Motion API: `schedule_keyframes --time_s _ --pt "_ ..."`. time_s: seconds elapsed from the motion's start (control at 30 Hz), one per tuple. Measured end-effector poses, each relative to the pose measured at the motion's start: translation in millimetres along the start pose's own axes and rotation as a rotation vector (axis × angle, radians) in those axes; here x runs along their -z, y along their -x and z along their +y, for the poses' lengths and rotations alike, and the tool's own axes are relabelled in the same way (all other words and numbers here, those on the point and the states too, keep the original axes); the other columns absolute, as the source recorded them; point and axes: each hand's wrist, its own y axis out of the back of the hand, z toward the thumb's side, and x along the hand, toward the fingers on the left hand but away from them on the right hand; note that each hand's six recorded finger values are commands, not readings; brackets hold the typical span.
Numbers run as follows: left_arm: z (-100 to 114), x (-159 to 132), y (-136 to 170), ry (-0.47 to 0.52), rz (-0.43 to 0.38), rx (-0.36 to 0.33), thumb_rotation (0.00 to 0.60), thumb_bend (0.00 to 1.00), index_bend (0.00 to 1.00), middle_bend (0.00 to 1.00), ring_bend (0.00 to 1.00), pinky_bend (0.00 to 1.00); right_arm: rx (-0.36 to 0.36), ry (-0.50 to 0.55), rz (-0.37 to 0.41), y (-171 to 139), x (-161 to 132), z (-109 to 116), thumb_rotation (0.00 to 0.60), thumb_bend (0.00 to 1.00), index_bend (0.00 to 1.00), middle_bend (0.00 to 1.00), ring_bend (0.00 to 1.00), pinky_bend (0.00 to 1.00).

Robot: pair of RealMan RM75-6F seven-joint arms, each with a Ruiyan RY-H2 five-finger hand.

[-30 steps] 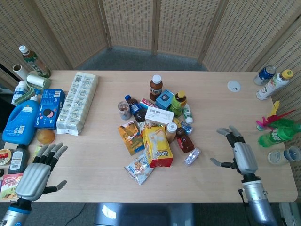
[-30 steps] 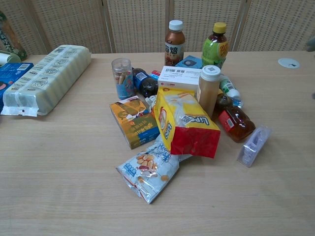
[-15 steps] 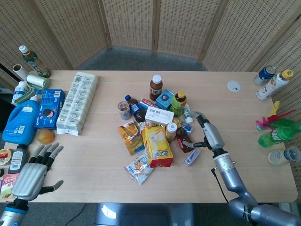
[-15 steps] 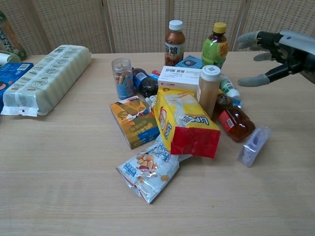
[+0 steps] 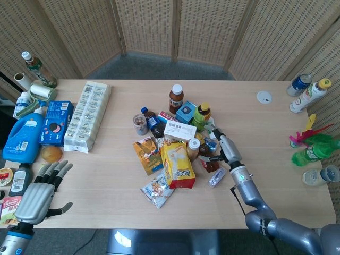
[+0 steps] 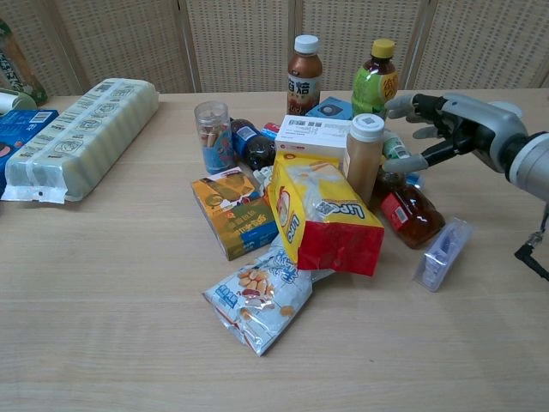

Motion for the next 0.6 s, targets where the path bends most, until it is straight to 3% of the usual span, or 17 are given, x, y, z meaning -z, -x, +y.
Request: schedule_keyframes --time_s 0.33,0.6 --pt "2 5 3 0.000 0.019 -0.006 0.600 0.22 0.09 0.04 0.00 0.00 -0.020 0.021 -0.036 10 12 -18 0.600 0.00 0.17 0.17 0.00 0.14" --pt "3 8 4 0.003 0.025 -0.011 0.600 0.22 0.09 0.04 0.00 0.00 -0.024 0.023 -0.026 14 4 -24 0.600 0.00 0.17 0.17 0.00 0.14"
